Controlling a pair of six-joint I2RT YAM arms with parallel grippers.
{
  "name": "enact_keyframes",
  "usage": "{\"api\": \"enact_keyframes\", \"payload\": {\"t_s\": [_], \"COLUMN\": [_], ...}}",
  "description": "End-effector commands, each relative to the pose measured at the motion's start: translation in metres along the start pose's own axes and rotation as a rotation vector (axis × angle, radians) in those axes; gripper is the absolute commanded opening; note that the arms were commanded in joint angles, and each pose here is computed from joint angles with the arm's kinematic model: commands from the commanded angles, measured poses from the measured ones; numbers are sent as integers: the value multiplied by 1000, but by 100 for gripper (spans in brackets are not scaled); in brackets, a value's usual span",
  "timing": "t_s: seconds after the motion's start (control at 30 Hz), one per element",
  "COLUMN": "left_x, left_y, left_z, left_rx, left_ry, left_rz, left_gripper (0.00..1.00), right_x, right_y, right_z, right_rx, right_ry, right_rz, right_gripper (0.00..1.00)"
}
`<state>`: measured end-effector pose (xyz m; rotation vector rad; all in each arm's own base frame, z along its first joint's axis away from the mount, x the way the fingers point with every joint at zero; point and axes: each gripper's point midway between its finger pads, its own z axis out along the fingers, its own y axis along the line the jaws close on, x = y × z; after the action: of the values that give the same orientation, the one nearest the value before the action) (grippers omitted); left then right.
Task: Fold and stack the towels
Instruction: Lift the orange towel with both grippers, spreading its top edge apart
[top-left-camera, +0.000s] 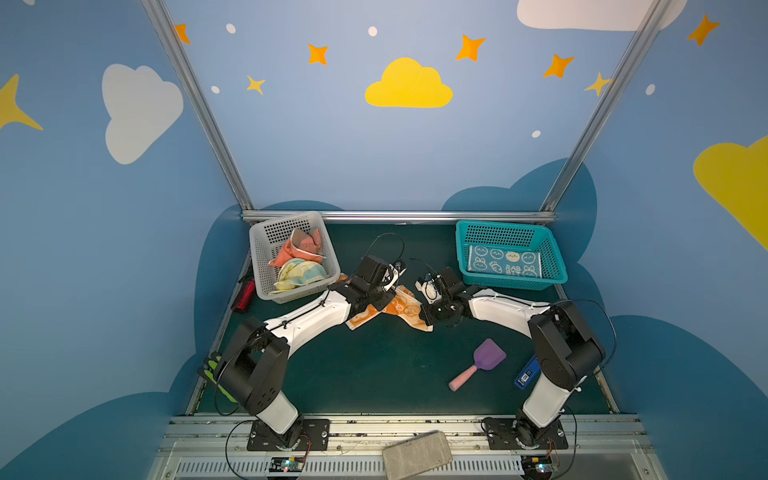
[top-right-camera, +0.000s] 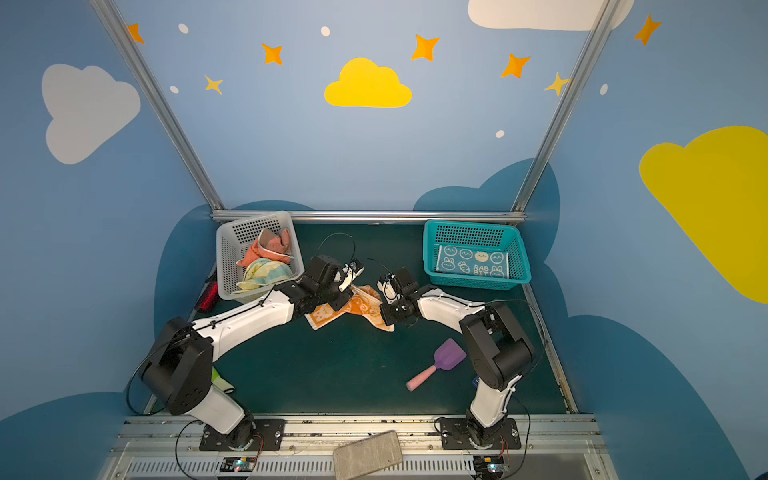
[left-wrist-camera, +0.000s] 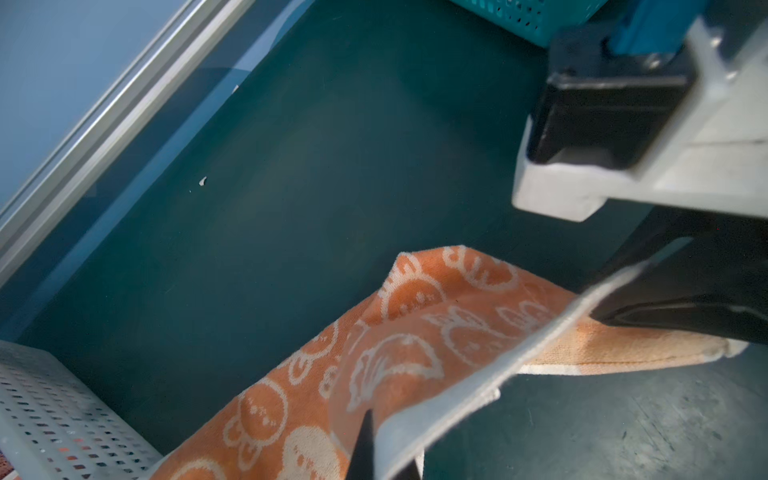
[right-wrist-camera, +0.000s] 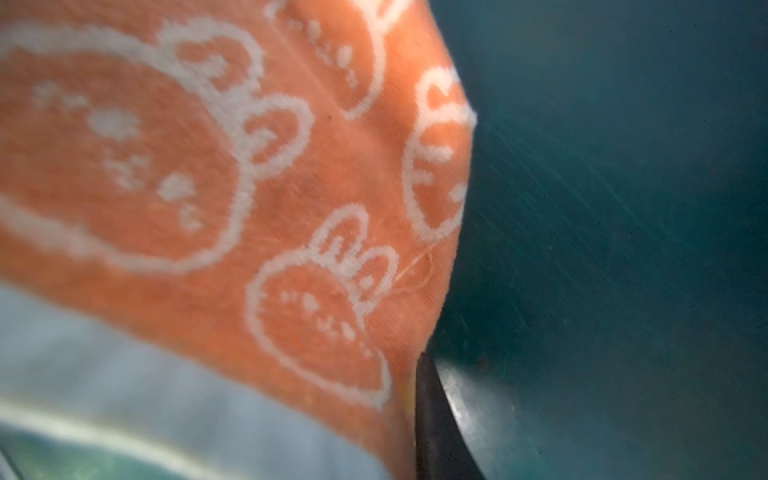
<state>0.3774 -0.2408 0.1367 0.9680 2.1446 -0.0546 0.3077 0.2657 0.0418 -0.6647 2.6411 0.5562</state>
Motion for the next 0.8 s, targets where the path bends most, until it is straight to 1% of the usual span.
{"api": "enact_keyframes", "payload": {"t_s": [0.0, 0.17, 0.33, 0.43, 0.53, 0.57, 0.67, 0.77], "left_x": [3, 1, 0, -1, 0, 0, -2, -16], "left_y": [10, 13, 13, 14, 15, 17, 24, 33], "left_z": [0, 1, 1, 2, 2, 2, 1, -7], "left_rx": [-36, -43, -45, -47, -53, -61, -93, -123], "left_ry": [40, 47, 46, 48, 58, 59, 64, 43], "left_rz": [-24, -24, -20, -21, -21, -23, -51, -105], "left_gripper": [4, 4, 4, 4, 4, 4, 4, 4], "right_x": [-1, 10, 17, 17, 18, 19, 17, 2], "right_y": [-5, -6, -9, -10, -9, -7, -4, -8], "right_z": [-1, -2, -6, -9, -12, -13, -20, -37], "right_rx": [2, -30, -28, -30, -41, -53, -58, -3], "right_ry": [-35, -19, -24, -36, -33, -28, -37, -71], "right_rz": [54, 82, 94, 96, 96, 92, 87, 60], "right_gripper": [16, 18, 19, 15, 3, 0, 0, 0]}}
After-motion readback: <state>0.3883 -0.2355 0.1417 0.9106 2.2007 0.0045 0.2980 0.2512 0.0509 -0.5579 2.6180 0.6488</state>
